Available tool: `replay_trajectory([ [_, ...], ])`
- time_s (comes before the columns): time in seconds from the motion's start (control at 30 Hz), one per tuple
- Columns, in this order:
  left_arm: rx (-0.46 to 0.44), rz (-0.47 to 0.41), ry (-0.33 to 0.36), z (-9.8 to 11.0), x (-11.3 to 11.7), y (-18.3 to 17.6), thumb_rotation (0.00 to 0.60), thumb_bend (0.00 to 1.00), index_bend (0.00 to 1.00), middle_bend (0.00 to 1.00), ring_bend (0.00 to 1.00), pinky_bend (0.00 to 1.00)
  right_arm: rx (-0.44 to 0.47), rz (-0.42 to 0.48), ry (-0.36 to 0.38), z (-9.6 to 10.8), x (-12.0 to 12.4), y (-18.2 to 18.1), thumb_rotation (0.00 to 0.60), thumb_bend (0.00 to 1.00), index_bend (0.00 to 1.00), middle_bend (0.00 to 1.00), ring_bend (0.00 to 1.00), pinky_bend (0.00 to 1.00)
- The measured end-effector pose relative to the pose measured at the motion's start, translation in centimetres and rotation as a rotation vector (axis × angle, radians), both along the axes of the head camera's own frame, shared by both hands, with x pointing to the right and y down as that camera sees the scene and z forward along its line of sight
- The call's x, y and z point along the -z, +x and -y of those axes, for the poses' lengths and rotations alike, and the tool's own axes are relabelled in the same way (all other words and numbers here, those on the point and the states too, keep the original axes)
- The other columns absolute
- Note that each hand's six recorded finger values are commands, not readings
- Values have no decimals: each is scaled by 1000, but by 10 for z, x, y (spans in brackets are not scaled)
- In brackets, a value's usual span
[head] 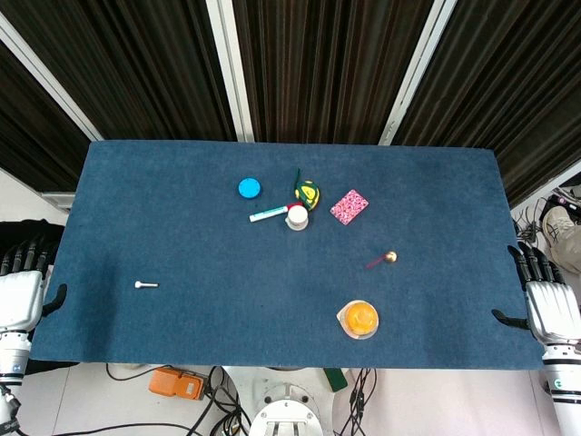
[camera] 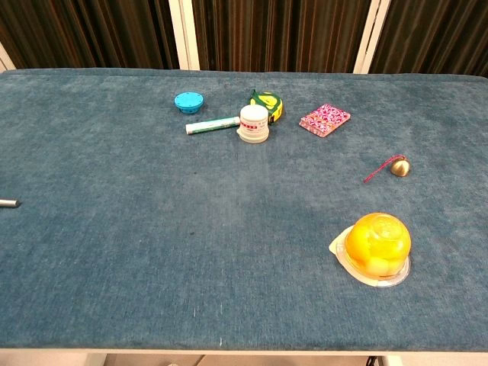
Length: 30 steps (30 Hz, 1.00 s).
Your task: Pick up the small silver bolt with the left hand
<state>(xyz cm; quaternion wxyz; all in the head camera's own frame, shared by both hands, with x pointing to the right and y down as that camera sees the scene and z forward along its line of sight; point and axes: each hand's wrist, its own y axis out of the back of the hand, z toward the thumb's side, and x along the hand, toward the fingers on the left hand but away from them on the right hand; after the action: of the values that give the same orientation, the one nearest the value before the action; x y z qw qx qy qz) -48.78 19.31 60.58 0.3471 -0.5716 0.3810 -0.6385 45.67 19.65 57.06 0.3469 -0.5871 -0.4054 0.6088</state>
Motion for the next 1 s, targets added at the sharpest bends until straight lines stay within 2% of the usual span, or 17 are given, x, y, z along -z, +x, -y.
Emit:
replay_trajectory([
  [0.53,-8,-15,-15,-2,-3,7,600,336,122,15,0,67,-1,4,-2,-1,0,-1,600,161,57,74,68,173],
  [0.8,-65,-58,-50,0,-11,44,600,261,124,15,0,68,-4,3,-4,-1,0,-1,600,161,57,74,67,173],
  [1.0,-147,-44,-113,3,-23,91,600,245,198,15,0,68,-3,4,-12,-1,-2,-1,600,161,57,75,68,173],
])
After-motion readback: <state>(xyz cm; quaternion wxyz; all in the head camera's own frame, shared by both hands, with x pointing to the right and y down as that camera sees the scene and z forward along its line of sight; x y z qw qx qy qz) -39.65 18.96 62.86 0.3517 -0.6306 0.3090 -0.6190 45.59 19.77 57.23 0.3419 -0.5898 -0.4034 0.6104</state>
